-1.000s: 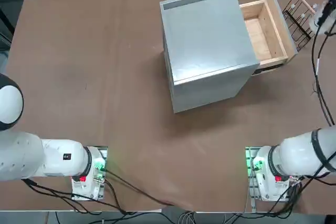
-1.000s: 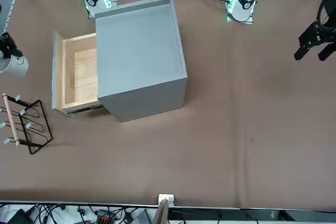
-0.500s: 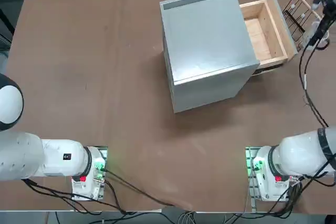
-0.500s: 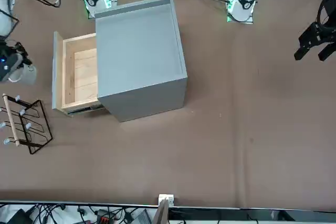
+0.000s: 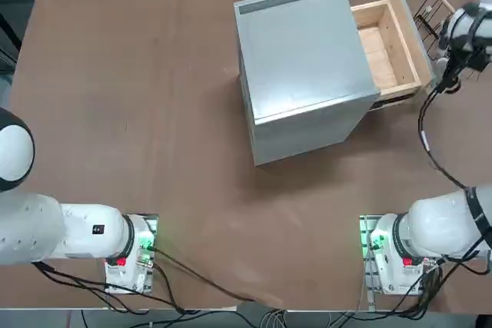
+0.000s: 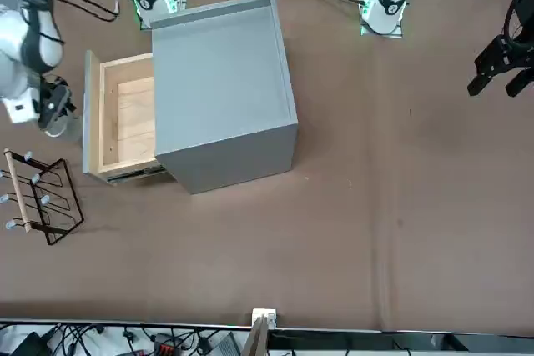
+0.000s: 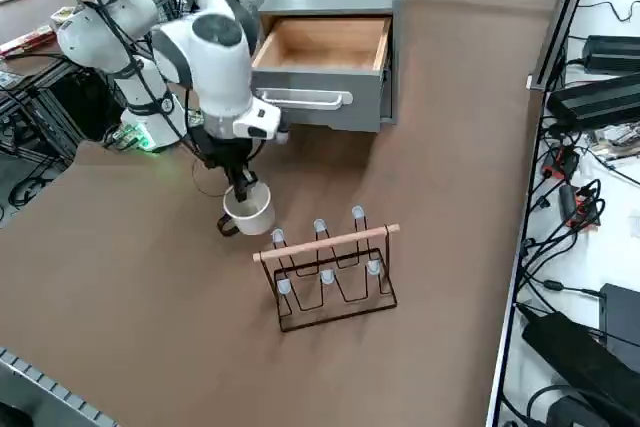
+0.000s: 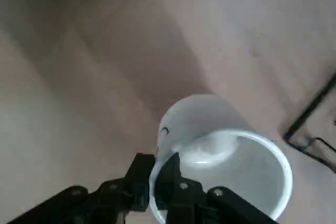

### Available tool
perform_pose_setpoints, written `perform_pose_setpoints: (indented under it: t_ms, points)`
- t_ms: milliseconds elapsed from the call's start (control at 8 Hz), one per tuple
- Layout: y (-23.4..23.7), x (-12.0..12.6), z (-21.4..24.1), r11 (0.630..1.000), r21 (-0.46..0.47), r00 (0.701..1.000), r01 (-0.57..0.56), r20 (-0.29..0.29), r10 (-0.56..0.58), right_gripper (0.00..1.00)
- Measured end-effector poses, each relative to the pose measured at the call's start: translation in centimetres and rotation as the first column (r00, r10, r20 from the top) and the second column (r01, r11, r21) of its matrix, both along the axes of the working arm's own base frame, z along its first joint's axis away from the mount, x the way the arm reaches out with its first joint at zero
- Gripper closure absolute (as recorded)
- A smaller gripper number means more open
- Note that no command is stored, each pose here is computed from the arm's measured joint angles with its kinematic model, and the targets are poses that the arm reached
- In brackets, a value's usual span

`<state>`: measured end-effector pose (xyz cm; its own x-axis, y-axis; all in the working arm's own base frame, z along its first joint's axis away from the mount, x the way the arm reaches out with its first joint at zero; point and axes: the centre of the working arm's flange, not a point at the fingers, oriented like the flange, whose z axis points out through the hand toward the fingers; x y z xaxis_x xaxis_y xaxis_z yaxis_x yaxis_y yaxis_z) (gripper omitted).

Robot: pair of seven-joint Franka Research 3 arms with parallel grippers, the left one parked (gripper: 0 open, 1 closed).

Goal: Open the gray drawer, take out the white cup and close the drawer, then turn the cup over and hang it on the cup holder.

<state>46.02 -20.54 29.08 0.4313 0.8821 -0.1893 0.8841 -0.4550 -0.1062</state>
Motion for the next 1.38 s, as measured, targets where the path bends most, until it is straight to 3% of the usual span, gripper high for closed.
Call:
perform_pose_setpoints:
  t_ms: [500, 875, 1125, 1375]
  points:
    - [-3.6, -4.4, -3.7, 0.999, -0.031, 0.998, -0.034, 0.048, 0.035, 0.94]
    - [-3.3, -4.3, -3.9, 0.999, -0.033, 0.997, -0.043, 0.06, 0.045, 0.93]
    - [-3.3, -4.4, -4.1, 0.999, -0.031, 0.997, -0.043, 0.055, 0.045, 0.81]
    - [-3.3, -4.5, -4.3, 0.999, -0.026, 0.998, -0.04, 0.04, 0.041, 0.45]
